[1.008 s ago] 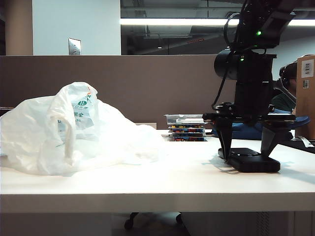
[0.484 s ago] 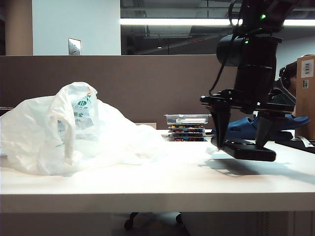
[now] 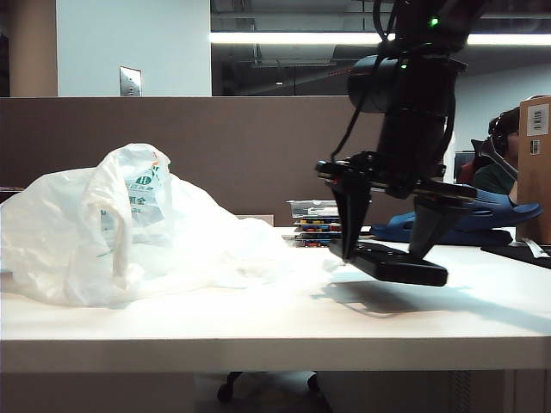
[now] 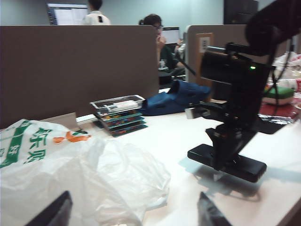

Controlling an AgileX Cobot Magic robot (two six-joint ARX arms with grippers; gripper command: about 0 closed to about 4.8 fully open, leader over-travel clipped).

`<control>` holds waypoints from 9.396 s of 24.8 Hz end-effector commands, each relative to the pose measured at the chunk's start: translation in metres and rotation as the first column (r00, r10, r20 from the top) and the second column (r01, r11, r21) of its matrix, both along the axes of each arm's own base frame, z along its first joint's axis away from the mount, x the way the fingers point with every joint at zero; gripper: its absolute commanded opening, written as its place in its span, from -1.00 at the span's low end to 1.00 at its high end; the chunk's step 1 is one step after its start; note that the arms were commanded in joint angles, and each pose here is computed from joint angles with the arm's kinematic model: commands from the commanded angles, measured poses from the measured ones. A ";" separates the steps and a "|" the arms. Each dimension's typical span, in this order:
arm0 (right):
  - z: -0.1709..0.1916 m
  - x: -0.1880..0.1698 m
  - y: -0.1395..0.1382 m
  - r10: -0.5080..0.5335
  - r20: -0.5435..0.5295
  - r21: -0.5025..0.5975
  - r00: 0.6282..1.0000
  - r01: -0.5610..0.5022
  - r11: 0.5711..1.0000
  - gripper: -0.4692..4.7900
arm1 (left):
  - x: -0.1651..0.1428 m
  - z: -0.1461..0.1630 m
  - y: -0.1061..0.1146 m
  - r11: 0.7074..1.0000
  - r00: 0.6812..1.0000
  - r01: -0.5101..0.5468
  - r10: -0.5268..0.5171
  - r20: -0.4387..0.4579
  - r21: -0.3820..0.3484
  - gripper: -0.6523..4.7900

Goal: Put the power bank into the bag.

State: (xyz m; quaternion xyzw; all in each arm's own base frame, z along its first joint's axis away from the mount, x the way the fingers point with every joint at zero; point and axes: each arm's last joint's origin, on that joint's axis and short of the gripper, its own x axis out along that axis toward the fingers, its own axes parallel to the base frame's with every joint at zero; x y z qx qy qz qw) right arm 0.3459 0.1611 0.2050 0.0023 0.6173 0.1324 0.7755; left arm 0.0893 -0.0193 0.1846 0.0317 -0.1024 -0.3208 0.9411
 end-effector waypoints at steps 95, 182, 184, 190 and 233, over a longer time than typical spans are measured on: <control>0.016 -0.010 0.117 0.325 0.277 0.322 0.904 -0.406 0.855 0.05 | 0.189 0.056 -0.053 0.883 0.859 0.441 -0.362 -0.363 0.164 -0.78; 0.115 -0.002 -0.007 0.135 0.434 0.240 0.891 -0.258 0.936 0.79 | 0.143 0.123 -0.036 0.981 0.977 0.056 -0.016 -0.212 0.187 0.58; 0.126 -0.006 -0.022 0.102 0.451 0.238 0.887 -0.230 0.944 0.52 | 0.130 0.138 -0.031 0.982 0.988 -0.055 0.080 -0.135 0.183 0.57; 0.157 -0.020 -0.063 0.045 0.521 0.215 0.852 -0.182 0.959 -0.47 | 0.092 0.170 -0.020 0.962 0.970 -0.244 0.244 0.022 0.124 0.04; 0.130 -0.254 -0.165 -0.268 0.867 0.161 0.419 0.274 0.948 -0.84 | 0.038 0.153 -0.006 0.915 0.921 -0.373 0.385 -0.055 0.157 -0.78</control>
